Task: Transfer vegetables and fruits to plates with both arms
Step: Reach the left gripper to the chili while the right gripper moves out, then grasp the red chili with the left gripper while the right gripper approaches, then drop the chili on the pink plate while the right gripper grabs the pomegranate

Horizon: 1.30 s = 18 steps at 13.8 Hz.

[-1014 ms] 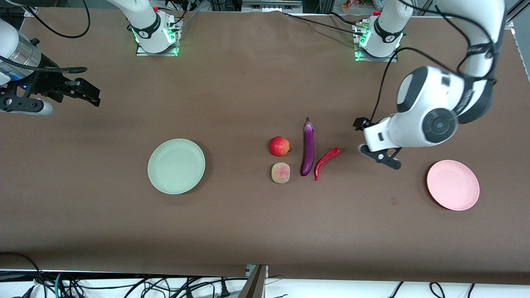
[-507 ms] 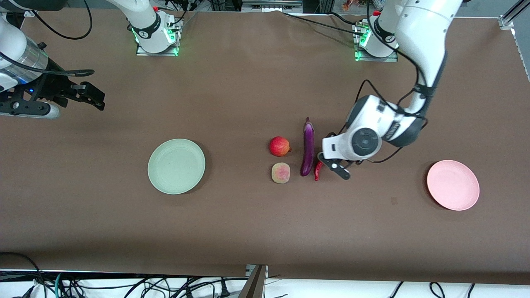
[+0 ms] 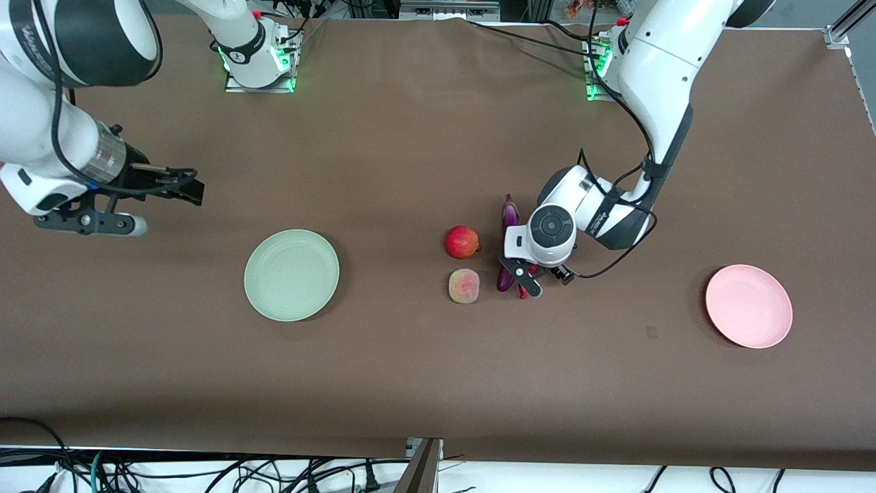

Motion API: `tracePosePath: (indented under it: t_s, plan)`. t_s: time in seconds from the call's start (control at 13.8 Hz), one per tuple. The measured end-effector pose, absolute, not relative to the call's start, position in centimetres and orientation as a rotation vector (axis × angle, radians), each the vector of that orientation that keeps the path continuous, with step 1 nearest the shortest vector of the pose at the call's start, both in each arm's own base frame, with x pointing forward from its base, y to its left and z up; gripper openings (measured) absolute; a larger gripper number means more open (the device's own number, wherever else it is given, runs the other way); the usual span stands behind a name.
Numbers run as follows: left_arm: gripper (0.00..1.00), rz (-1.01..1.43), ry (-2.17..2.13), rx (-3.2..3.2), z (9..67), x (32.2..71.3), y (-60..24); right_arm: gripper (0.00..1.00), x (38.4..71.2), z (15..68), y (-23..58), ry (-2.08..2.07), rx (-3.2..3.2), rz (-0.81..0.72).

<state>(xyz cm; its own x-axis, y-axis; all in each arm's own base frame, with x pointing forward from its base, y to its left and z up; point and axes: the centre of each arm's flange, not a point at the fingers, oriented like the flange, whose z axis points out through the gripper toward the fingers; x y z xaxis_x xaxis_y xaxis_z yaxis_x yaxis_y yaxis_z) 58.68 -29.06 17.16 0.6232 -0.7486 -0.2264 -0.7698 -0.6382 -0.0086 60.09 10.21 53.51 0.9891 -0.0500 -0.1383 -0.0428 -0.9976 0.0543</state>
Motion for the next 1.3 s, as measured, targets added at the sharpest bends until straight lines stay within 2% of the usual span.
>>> tracePosePath:
  t_s: [0.14,0.36,0.58,0.72,1.01,1.3]
  plan:
    - [1.0,0.307,1.288,-2.736,16.8,58.6,-29.2,1.0,60.7,51.2,10.7,0.006,3.073,-0.274]
    - [0.69,0.299,1.286,-2.738,16.9,58.7,-29.1,1.0,60.9,49.4,13.9,0.1,3.07,-0.298]
    - [0.35,0.293,1.284,-2.738,17.2,58.8,-29.1,1.0,60.6,48.1,20.1,0.061,3.119,-0.23]
    - [0.21,0.311,1.269,-2.734,18.2,59.0,-28.6,1.0,60.8,46.0,24.5,-0.023,3.168,-0.182]
    - [0.21,0.413,1.19,-2.734,23.5,60.9,-22.6,1.0,60.9,38.8,34.1,-0.238,3.255,-0.057]
    - [0.21,0.492,1.311,-2.722,25.0,63.7,-10.7,1.0,58.5,31.0,45.6,-0.455,3.267,0.072]
